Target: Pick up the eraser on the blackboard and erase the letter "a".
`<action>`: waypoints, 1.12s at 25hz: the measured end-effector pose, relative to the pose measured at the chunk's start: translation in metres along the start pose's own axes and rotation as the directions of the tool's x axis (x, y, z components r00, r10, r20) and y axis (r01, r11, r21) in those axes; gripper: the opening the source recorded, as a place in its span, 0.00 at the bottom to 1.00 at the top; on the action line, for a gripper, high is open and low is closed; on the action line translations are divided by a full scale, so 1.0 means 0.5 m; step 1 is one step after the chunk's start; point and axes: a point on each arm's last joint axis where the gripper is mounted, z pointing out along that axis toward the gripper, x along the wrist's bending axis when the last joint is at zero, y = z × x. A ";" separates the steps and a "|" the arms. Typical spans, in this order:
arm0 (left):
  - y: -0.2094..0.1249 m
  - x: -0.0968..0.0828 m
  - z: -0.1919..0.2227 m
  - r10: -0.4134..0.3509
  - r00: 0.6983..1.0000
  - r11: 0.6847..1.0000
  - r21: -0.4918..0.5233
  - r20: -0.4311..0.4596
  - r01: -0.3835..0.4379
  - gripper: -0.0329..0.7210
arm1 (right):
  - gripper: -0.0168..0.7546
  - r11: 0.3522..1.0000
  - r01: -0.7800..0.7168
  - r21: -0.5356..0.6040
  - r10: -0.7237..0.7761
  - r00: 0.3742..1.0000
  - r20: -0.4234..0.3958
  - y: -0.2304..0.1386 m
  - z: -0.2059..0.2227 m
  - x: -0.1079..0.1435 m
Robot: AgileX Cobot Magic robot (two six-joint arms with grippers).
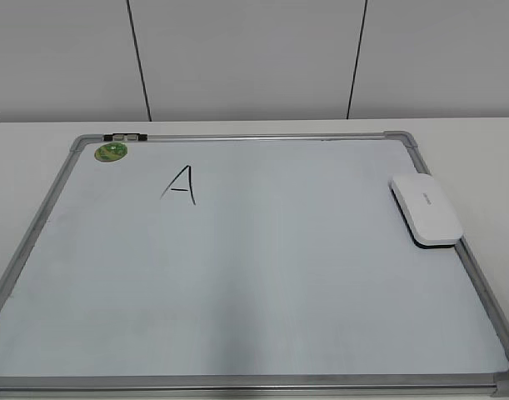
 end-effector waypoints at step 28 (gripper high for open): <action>-0.054 -0.011 -0.067 0.034 0.999 0.962 -0.270 -0.025 -0.040 0.63 | 0.78 0.971 0.010 -0.238 -0.008 1.000 0.010 -0.046 -0.053 0.003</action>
